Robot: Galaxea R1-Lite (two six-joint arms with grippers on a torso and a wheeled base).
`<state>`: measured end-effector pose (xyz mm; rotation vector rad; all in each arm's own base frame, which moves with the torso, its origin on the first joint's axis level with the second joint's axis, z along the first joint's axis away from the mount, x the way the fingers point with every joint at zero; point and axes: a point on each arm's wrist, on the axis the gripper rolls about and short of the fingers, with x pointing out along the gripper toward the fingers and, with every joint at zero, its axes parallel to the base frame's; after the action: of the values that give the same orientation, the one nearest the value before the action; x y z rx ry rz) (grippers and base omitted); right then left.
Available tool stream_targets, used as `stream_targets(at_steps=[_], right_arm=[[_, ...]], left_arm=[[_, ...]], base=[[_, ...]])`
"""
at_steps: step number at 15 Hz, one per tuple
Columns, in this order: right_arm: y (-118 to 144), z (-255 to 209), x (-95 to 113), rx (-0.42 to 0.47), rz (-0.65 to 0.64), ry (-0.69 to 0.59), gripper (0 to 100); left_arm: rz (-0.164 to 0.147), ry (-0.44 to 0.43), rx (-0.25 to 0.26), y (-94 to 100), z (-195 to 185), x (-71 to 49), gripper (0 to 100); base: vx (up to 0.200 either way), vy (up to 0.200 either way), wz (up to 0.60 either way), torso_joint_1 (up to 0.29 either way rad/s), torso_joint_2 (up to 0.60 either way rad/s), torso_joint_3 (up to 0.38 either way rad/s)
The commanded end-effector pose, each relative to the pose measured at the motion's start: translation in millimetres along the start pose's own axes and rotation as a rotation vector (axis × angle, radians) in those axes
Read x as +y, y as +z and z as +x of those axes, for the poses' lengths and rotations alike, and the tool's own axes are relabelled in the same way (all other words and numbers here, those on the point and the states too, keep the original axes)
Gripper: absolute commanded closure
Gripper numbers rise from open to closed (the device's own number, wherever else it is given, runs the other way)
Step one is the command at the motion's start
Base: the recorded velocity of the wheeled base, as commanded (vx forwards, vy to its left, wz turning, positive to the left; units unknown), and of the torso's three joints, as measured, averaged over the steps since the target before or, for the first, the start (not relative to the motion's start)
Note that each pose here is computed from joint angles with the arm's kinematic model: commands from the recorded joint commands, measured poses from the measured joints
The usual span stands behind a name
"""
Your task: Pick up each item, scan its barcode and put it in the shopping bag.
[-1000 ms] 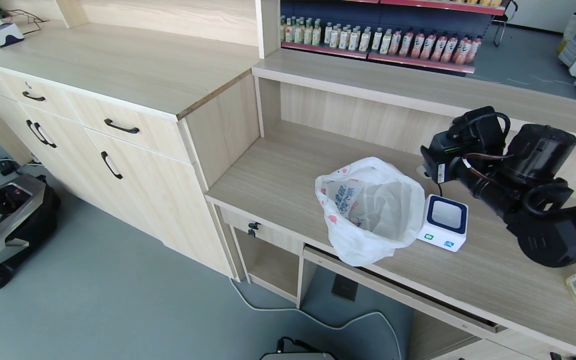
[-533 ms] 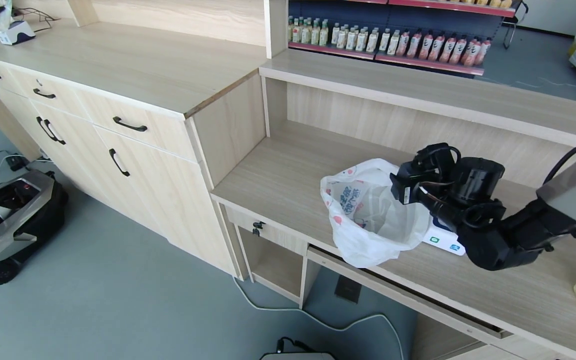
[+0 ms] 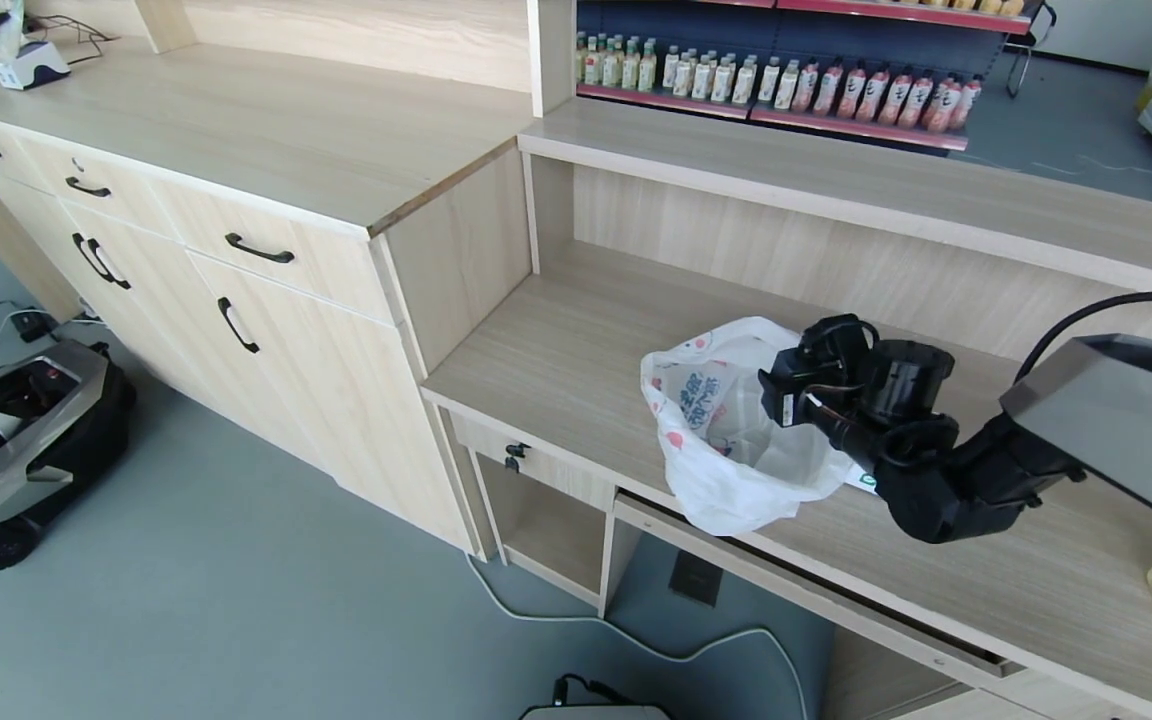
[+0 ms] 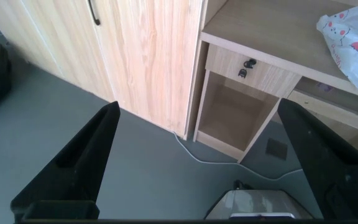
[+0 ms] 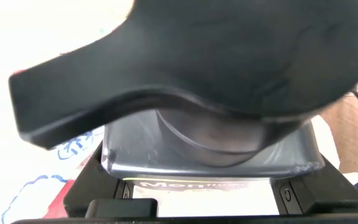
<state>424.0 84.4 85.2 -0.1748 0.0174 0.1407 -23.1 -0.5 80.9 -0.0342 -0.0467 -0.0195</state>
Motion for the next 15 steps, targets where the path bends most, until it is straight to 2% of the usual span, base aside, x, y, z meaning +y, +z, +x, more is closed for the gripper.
stream_targets(at_steps=[1,7,14,15], right_arm=[[-15,4,5,0.029,-0.003,0.009,100],[-29,13,8,0.047,-0.002,0.014,100],[-33,13,8,0.062,-0.005,0.013,100],[-33,12,8,0.065,-0.003,0.015,0]], left_arm=[[-0.001,0.0,-0.001,0.0,0,0.0,0],[-0.001,0.0,-0.001,0.0,0,0.0,0],[-0.001,0.0,-0.001,0.0,0,0.0,0],[-0.001,0.0,-0.002,0.4,0,0.0,0]], base=[[0.0,0.0,0.0,0.0,0.0,0.0],[0.0,0.0,0.0,0.0,0.0,0.0],[0.0,0.0,0.0,0.0,0.0,0.0],[0.0,0.0,0.0,0.0,0.0,0.0]])
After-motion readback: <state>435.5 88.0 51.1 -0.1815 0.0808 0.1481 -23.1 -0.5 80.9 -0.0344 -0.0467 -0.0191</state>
